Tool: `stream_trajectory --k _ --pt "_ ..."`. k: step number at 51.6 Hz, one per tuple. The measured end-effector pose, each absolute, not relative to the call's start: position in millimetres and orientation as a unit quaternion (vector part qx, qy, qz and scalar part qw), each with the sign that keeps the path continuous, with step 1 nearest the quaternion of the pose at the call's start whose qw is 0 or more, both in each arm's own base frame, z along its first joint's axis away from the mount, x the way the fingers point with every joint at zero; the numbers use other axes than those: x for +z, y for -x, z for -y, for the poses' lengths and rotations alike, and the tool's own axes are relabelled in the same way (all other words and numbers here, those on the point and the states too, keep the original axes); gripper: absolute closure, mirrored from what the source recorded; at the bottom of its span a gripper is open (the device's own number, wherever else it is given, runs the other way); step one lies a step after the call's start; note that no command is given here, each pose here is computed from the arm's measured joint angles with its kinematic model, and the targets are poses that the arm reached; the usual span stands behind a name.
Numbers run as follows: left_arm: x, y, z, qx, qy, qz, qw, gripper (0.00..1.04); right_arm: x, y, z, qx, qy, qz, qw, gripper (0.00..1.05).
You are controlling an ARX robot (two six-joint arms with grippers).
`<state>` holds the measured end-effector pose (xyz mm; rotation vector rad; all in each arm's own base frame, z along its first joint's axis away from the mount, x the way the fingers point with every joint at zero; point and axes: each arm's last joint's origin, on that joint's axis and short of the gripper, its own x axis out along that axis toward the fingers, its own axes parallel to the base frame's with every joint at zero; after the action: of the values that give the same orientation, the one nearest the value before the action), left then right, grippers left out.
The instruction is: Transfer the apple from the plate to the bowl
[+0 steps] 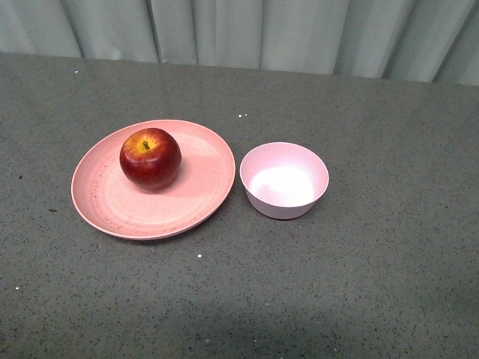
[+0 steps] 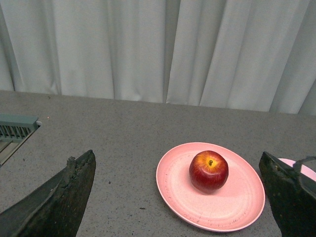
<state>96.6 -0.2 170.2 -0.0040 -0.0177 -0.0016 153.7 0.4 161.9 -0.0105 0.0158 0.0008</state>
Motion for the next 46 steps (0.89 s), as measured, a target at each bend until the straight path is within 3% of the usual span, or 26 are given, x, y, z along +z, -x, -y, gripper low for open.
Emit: stream_trajectory --k 46 --pt "170 -97 0 -0.001 0.002 0.009 1.0 0.07 168 -114 0 0.0 0.005 0.004 1.0 1.04"
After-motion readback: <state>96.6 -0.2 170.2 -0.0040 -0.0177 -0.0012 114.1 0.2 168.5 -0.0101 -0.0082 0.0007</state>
